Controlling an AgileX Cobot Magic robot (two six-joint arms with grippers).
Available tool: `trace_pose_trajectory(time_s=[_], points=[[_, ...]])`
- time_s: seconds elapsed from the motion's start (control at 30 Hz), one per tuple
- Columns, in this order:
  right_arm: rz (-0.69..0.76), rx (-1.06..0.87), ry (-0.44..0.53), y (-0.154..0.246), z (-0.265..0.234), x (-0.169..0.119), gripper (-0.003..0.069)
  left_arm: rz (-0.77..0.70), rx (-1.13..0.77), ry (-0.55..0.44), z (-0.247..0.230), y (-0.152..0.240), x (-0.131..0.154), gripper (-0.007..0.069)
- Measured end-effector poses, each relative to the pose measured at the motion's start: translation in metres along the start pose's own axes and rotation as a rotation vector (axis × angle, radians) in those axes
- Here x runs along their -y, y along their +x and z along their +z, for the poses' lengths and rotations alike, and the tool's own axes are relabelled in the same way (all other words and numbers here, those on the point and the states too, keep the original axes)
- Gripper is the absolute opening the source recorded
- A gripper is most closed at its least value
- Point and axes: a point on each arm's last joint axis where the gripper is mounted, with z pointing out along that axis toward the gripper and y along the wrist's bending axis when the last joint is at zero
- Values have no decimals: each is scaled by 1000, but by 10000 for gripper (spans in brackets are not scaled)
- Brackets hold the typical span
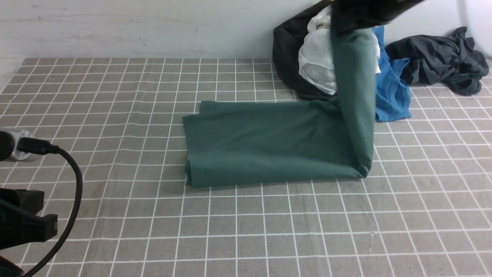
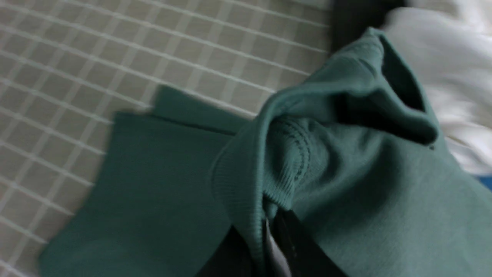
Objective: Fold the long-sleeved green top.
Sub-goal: Use the right arm to drag the right edge of the fabric to the left and folds it over the left edge
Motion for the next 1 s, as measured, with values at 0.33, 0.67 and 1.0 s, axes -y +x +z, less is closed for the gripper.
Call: trace_pose_trajectory(time_s=[0.33, 0.67, 1.0], points=[[-230, 7, -188, 58, 144, -134, 69, -3, -11, 2, 0, 1, 0, 98], [-235, 118, -138, 31, 115, -116, 369, -8, 2, 6, -3, 1, 1, 98], [-132, -56, -168, 67, 156, -119, 191, 10, 162, 28, -35, 2, 3, 98]])
